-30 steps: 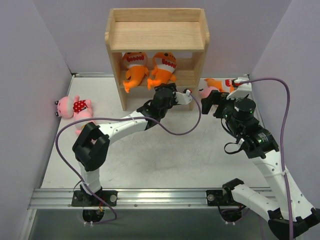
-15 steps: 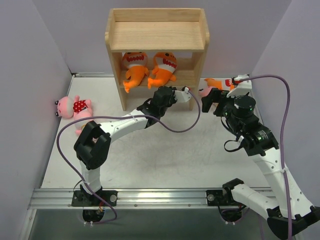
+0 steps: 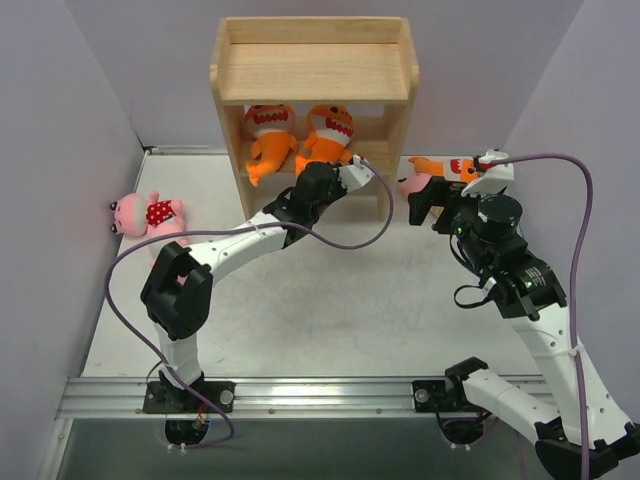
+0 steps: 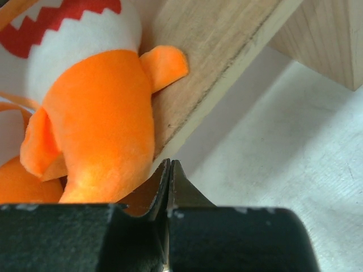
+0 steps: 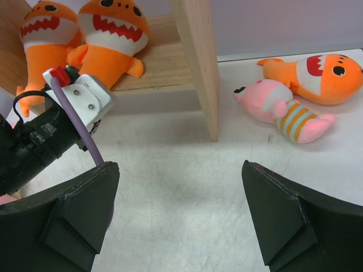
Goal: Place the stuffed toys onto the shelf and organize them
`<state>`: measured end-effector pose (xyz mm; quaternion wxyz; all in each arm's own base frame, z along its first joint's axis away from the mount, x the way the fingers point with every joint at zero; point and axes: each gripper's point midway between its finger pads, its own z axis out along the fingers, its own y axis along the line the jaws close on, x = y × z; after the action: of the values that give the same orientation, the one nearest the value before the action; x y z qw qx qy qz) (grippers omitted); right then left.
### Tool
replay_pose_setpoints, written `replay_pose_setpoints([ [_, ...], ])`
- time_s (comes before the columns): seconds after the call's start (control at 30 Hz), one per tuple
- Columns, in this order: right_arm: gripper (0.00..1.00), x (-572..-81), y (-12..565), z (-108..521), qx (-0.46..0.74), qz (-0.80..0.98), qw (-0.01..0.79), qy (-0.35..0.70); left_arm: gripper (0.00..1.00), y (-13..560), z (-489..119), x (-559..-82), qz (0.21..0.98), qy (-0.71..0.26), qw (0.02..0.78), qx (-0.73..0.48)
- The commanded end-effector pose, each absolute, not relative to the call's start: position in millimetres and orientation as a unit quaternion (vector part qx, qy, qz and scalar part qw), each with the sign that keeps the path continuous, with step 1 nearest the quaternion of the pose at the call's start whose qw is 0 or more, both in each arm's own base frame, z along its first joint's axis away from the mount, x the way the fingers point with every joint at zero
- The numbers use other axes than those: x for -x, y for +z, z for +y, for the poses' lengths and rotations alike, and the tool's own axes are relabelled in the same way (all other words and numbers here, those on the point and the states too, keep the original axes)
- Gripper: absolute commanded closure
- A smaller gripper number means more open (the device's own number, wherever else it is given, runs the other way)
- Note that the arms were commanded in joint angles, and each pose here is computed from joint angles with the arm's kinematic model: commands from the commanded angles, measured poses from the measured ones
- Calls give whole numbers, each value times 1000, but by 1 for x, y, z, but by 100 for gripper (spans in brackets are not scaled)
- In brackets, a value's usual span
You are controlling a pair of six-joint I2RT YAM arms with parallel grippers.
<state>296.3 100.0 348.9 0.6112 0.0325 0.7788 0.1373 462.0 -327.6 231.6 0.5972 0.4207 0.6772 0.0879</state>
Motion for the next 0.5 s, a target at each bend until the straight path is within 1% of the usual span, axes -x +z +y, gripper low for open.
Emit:
replay_pose_setpoints([
  [0.0, 7, -289, 369, 96, -42, 758, 634, 150, 97, 304, -324, -457, 667, 17, 654, -356],
  [0.07, 7, -289, 367, 98, -38, 758, 633, 155, 98, 311, -323, -454, 674, -5, 655, -342],
  [0.1, 7, -289, 365, 99, -38, 759, 631, 157, 97, 325, -323, -450, 669, -17, 663, -335],
  [0.13, 7, -290, 363, 101, -40, 759, 629, 163, 91, 329, -322, -447, 675, -33, 662, -324],
  [0.17, 7, -293, 359, 106, -39, 760, 625, 172, 77, 345, -322, -439, 667, -52, 671, -319],
  [0.23, 7, -295, 356, 111, -41, 760, 622, 186, 64, 358, -320, -430, 670, -87, 674, -300],
  [0.27, 7, -299, 357, 116, -55, 756, 621, 202, 55, 366, -316, -428, 668, -99, 678, -290],
  [0.3, 7, -301, 352, 118, -61, 756, 617, 209, 51, 373, -309, -419, 671, -112, 674, -288],
  [0.33, 7, -303, 352, 120, -70, 753, 616, 219, 48, 374, -306, -415, 678, -133, 669, -272],
  [0.37, 7, -308, 357, 126, -81, 741, 621, 242, 48, 387, -292, -412, 676, -141, 676, -257],
  [0.43, 7, -312, 350, 136, -81, 740, 612, 265, 48, 385, -289, -403, 684, -186, 661, -248],
  [0.47, 7, -318, 351, 144, -85, 736, 610, 281, 48, 392, -274, -403, 685, -188, 665, -232],
])
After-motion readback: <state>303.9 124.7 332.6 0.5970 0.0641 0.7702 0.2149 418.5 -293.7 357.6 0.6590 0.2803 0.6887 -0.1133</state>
